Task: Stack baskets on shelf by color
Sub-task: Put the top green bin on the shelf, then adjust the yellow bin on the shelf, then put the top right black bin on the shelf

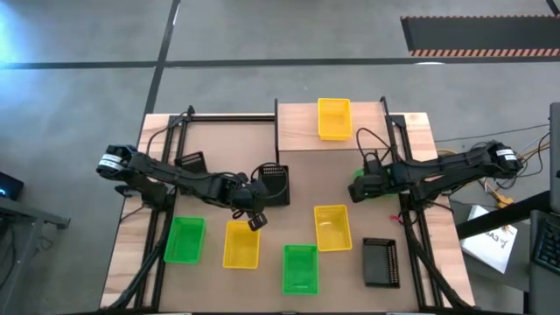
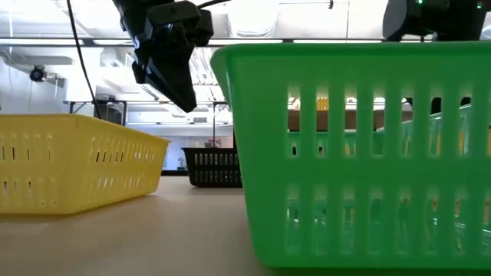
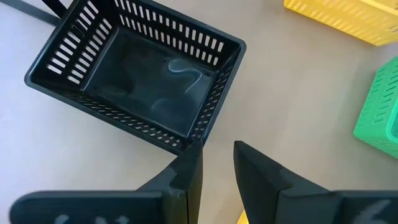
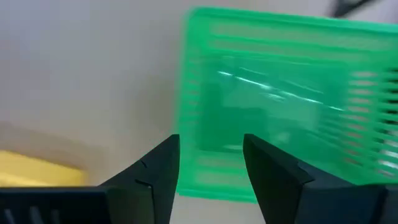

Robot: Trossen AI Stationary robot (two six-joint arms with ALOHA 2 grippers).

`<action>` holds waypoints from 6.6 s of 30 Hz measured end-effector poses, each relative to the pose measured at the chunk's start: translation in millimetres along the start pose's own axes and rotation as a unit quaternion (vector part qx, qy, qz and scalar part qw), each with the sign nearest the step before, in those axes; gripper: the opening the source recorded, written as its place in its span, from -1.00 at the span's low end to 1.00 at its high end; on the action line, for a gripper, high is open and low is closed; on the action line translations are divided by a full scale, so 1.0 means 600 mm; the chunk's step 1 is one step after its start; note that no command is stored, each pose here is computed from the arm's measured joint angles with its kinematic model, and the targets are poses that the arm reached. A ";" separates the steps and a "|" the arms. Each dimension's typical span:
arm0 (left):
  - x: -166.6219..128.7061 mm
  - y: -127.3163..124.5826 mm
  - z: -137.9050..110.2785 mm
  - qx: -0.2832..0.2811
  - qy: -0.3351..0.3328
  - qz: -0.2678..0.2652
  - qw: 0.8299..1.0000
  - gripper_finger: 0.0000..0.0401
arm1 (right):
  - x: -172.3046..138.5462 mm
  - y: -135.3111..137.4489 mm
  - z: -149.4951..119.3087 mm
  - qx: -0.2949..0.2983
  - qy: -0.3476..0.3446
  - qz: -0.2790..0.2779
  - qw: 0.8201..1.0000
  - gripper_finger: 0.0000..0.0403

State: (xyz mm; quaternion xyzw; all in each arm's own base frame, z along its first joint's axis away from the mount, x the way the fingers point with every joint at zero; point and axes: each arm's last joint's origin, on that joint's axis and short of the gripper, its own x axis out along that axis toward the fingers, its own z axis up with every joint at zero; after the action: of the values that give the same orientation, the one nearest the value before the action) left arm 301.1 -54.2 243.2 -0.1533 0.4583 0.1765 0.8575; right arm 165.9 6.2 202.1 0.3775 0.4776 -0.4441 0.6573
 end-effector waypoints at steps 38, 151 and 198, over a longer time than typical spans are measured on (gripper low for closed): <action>0.000 0.000 0.000 0.001 -0.001 -0.001 1.000 -0.63 | -0.055 0.062 -0.032 -0.162 0.074 0.027 0.984 -0.96; 0.045 0.238 0.382 -0.117 -0.166 0.099 0.974 -0.99 | -0.356 -0.186 0.091 -0.291 -0.317 0.167 0.887 -0.90; -0.079 -0.045 0.177 0.151 -0.014 -0.043 0.987 -0.99 | -0.347 -0.198 0.070 -0.276 -0.332 0.184 0.883 -0.95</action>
State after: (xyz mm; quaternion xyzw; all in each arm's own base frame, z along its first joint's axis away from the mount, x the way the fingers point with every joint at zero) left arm 366.3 -40.8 342.4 -0.0387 0.4607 0.0706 0.8839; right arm 35.2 -24.2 404.9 0.0926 0.2567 -0.2648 0.9249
